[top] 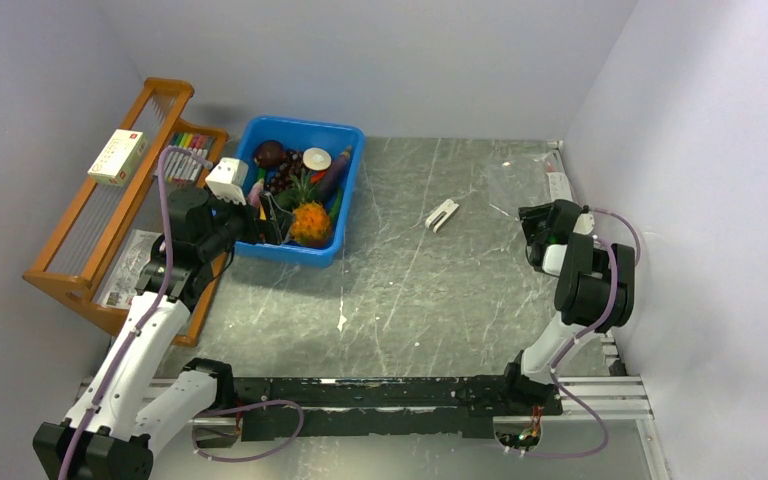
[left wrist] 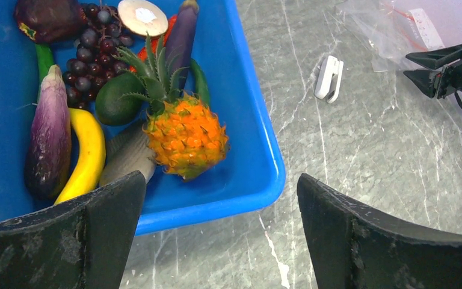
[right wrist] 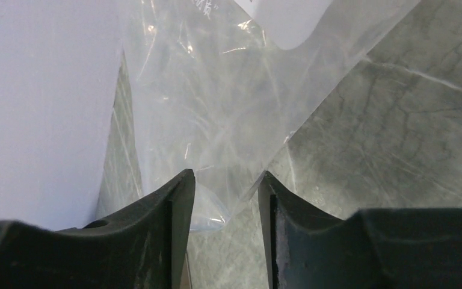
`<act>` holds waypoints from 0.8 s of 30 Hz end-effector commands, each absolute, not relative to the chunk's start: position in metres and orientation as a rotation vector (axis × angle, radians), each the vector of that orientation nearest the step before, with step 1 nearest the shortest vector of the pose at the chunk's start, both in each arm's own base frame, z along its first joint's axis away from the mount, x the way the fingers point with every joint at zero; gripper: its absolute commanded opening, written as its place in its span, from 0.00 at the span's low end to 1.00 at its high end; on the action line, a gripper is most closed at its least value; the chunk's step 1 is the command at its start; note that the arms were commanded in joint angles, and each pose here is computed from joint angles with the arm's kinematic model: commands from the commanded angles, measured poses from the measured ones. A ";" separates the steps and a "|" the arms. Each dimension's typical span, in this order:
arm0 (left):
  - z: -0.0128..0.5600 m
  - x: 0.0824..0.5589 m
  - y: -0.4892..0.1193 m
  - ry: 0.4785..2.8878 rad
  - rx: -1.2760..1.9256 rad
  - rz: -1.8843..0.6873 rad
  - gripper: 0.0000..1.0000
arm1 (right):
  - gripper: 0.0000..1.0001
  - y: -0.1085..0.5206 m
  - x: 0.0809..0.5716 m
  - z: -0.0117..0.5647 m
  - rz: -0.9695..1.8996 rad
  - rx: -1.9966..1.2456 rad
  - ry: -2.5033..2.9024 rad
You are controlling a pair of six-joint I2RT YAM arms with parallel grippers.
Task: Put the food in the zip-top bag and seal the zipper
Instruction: Pick up the zipper food storage bag at the corner of the board.
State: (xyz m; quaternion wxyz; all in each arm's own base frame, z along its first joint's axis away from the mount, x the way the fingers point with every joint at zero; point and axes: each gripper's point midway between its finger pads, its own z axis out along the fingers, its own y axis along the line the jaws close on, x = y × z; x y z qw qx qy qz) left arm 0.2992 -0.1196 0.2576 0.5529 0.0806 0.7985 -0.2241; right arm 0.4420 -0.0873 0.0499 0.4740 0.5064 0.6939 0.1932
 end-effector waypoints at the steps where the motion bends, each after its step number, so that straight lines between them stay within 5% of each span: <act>1: 0.261 0.297 -0.126 1.859 0.236 -0.549 0.95 | 0.40 -0.089 0.455 0.064 0.535 1.181 1.649; 15: 0.261 0.297 -0.125 1.856 0.235 -0.547 0.93 | 0.00 -0.089 0.447 0.079 0.481 1.086 1.671; 24: 0.260 0.295 -0.131 1.856 0.262 -0.580 0.91 | 0.00 -0.083 0.441 0.095 0.442 1.019 1.714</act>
